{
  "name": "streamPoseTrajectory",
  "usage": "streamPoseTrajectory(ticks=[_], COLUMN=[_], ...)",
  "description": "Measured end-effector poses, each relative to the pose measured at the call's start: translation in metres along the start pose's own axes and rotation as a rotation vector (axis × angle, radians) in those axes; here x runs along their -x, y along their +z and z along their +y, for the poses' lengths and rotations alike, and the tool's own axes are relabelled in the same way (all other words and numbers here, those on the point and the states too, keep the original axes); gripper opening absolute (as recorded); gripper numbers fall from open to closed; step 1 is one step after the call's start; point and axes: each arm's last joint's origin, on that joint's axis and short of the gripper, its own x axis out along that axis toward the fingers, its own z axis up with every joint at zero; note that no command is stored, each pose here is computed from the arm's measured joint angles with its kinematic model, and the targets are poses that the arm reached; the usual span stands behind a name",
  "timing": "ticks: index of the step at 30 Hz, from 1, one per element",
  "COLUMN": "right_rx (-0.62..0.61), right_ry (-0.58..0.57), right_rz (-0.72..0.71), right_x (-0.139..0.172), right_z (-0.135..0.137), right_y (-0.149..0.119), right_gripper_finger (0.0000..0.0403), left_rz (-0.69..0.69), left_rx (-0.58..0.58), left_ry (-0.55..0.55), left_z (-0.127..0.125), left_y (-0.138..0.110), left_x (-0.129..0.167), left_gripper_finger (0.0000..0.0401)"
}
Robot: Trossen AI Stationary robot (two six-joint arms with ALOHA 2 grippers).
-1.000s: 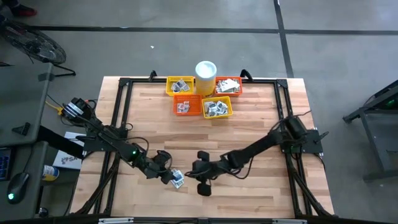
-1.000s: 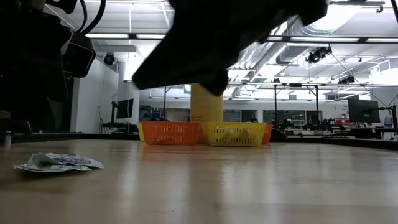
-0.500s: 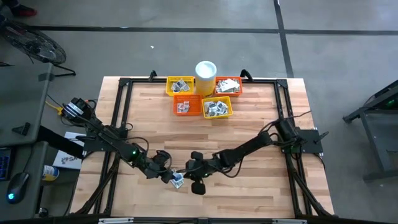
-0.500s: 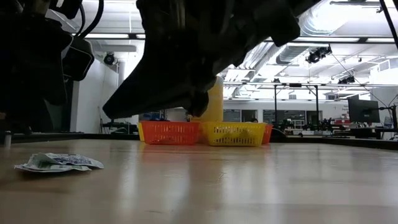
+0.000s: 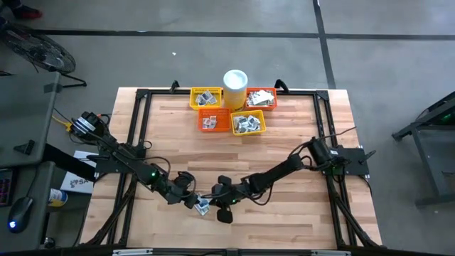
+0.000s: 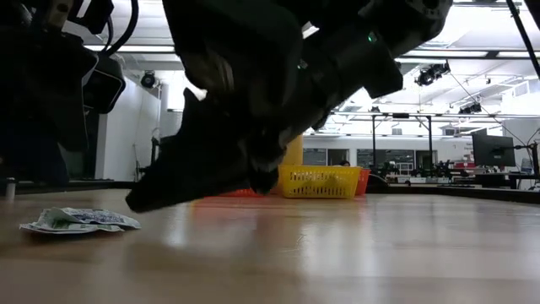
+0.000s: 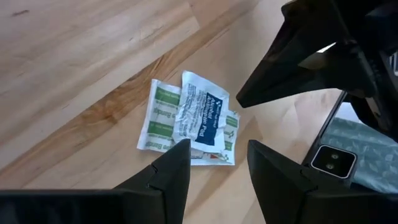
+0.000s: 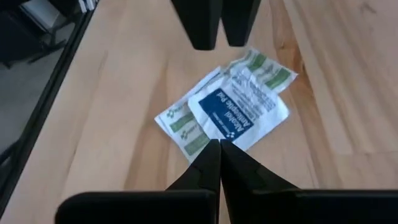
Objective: Pick & Place First Aid Supplies
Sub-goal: Put the blue alcohol pad into the top yellow basket
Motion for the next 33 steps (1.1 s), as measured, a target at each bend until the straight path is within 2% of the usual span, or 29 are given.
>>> streamPoseTrajectory(ticks=[17,29,33], right_rx=[-0.015,-0.078,-0.099], right_ry=[-0.018,-0.006,-0.018], right_rz=[-0.035,0.002,0.004], right_x=[0.000,-0.018,-0.018], right_z=[-0.003,-0.008,-0.008], right_y=[0.004,-0.015,-0.016], right_gripper_finger=[0.0000,0.0000,0.0000], left_rz=[0.001,0.003,0.003], left_rx=[0.000,0.005,0.055], left_ry=[0.003,0.002,0.007], left_z=[0.000,0.000,0.001], left_y=[0.000,0.000,0.000], left_x=[0.000,0.000,0.000], left_gripper_finger=[0.0158,0.0158,0.0158])
